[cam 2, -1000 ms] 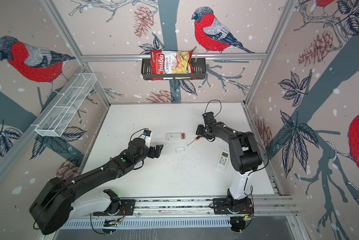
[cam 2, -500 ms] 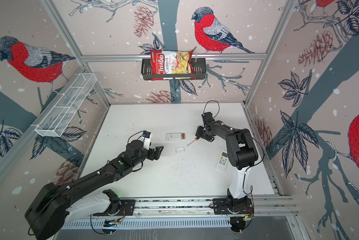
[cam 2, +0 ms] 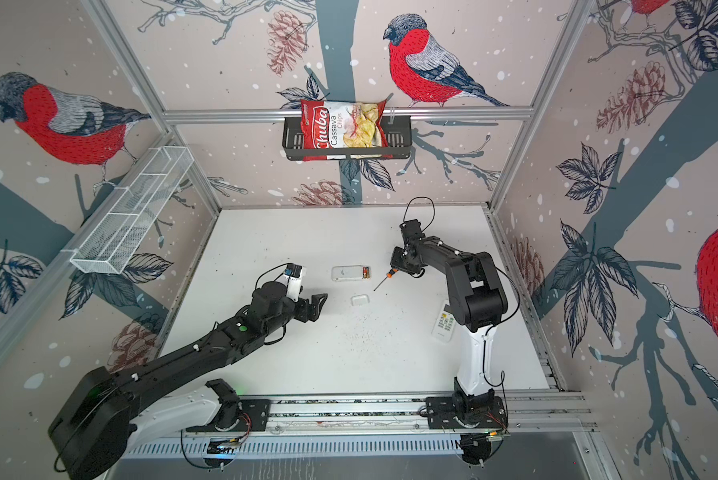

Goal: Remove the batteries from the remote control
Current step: 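Set the opened remote down with the left gripper while the right gripper grasps the screwdriver, then lift the screwdriver with the right gripper toward the left gripper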

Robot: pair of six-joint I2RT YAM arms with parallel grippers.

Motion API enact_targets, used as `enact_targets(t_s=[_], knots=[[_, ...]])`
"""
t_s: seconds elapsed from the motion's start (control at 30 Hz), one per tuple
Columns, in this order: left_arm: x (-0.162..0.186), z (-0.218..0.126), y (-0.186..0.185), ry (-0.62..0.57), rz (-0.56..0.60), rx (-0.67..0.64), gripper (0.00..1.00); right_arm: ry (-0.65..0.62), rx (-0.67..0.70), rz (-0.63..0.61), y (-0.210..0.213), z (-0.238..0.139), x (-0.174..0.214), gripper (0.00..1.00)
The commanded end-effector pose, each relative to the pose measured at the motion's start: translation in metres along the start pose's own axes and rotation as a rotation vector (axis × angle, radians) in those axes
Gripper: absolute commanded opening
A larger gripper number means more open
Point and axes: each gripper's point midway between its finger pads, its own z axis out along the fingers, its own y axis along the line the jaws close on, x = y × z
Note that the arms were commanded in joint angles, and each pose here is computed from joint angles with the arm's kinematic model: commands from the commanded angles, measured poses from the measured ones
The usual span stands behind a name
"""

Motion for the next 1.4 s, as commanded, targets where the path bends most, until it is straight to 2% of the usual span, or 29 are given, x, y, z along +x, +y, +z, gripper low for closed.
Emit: enact_targets(t_s=[0.0, 0.3, 0.5, 0.6, 0.87, 1.03, 1.13, 1.37], knots=[[-0.007, 0.0, -0.001, -0.031, 0.007, -0.001, 0.9, 0.072, 0.043, -0.003, -0.008, 0.007, 0.019, 0.35], [-0.005, 0.002, 0.001, -0.03, 0.009, -0.009, 0.91, 0.085, 0.029, -0.024, 0.001, 0.018, 0.019, 0.21], [-0.005, 0.002, -0.011, -0.049, 0.015, 0.065, 0.92, 0.029, -0.024, -0.035, 0.012, 0.008, 0.01, 0.12], [-0.008, 0.002, -0.023, -0.069, 0.005, 0.137, 0.88, -0.061, -0.097, -0.041, 0.027, -0.011, -0.001, 0.06], [-0.036, -0.008, -0.072, -0.122, -0.049, 0.398, 0.73, -0.343, -0.302, -0.08, 0.075, -0.082, -0.011, 0.03], [-0.054, -0.006, -0.087, -0.177, -0.037, 0.433, 0.63, -0.465, -0.43, -0.091, 0.092, -0.122, -0.01, 0.03], [-0.06, 0.009, -0.098, -0.146, -0.039, 0.448, 0.58, -0.51, -0.479, -0.098, 0.098, -0.142, -0.011, 0.03], [-0.06, 0.042, -0.129, -0.119, -0.063, 0.524, 0.54, -0.609, -0.593, -0.118, 0.111, -0.19, -0.011, 0.02]])
